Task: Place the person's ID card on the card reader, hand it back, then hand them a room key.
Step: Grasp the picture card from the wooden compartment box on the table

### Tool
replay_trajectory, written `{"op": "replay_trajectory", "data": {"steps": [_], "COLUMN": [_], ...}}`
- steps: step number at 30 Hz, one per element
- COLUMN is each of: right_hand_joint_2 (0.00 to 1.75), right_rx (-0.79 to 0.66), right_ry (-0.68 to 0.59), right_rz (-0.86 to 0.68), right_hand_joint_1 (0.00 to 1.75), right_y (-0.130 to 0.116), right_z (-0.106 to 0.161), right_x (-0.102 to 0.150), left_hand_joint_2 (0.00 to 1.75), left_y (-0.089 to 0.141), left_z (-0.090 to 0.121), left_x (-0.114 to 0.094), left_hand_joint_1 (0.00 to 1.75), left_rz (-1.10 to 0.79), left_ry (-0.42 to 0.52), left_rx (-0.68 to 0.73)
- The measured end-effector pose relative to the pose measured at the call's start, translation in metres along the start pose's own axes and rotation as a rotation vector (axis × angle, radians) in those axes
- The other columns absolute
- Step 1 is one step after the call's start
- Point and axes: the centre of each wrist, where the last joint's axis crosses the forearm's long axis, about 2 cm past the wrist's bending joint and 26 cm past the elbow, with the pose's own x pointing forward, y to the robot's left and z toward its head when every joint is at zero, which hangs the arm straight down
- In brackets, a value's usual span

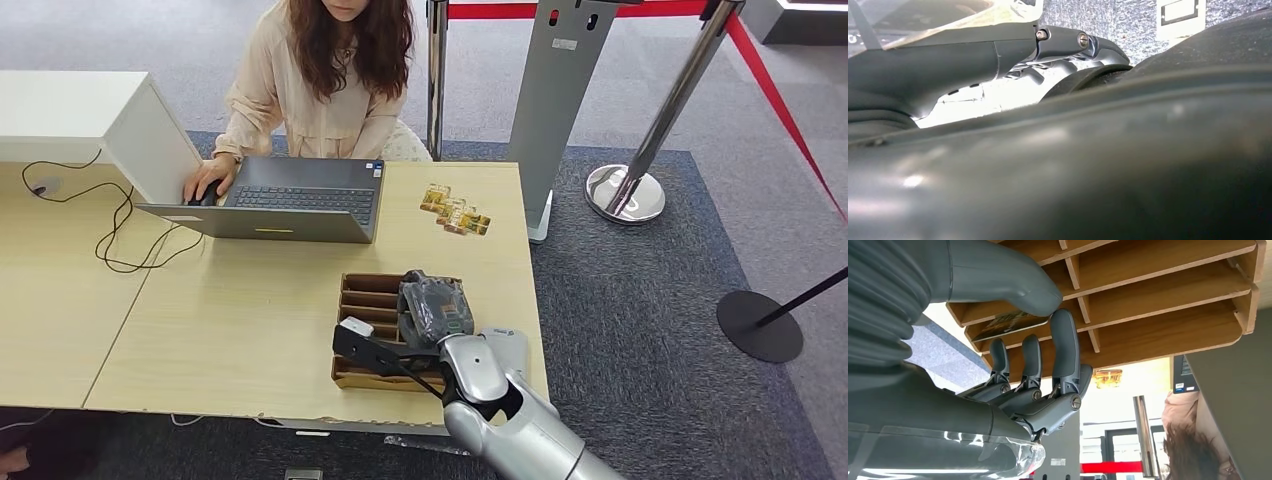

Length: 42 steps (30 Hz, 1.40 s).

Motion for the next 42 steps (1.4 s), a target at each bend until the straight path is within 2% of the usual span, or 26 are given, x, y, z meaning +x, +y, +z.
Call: {"op": "replay_trajectory", "data": {"steps": [2, 3, 6, 7, 8, 25, 34, 42], "right_hand_joint_2": [1.75, 1.75, 1.75, 1.75, 1.75, 1.75, 1.75, 1.75], "right_rx": [0.001, 0.001, 0.001, 0.0, -0.001, -0.014, -0.017, -0.03], "right_ry": [0.001, 0.002, 0.003, 0.003, 0.004, 0.01, 0.02, 0.031], "right_rz": [0.0, 0.001, 0.003, 0.004, 0.006, 0.035, 0.039, 0.052], "right_hand_joint_1": [1.06, 0.93, 0.22, 0.07, 0.0, 0.0, 0.11, 0.08], "right_y": [0.0004, 0.0005, 0.0009, 0.0009, 0.0009, 0.0015, 0.0009, -0.0007], "right_z": [-0.0001, -0.0002, -0.0005, -0.0005, -0.0006, -0.0014, -0.0019, -0.0022], "right_x": [-0.0001, -0.0002, -0.0005, -0.0006, -0.0008, -0.0023, -0.0036, -0.006], "left_hand_joint_2": [0.0, 0.0, 0.0, 0.0, 0.0, 0.0, 0.0, 0.0], "left_y": [0.0, 0.0, 0.0001, 0.0001, 0.0001, 0.0002, 0.0003, 0.0001], "left_z": [0.0, 0.0, 0.0, 0.0, 0.0, 0.0, 0.0, -0.0002], "left_x": [0.0, 0.0, 0.0, 0.0, 0.0, 0.0, 0.0, -0.0006], "left_hand_joint_1": [0.0, 0.0, 0.0, 0.0, 0.0, 0.0, 0.0, 0.0], "left_rz": [0.0, 0.0, 0.0, 0.0, 0.0, -0.005, -0.009, -0.011], "left_ry": [0.0, 0.0, 0.0, 0.0, 0.0, -0.002, -0.001, -0.02], "left_rx": [0.0, 0.0, 0.0, 0.0, 0.0, -0.001, 0.001, -0.002]}}
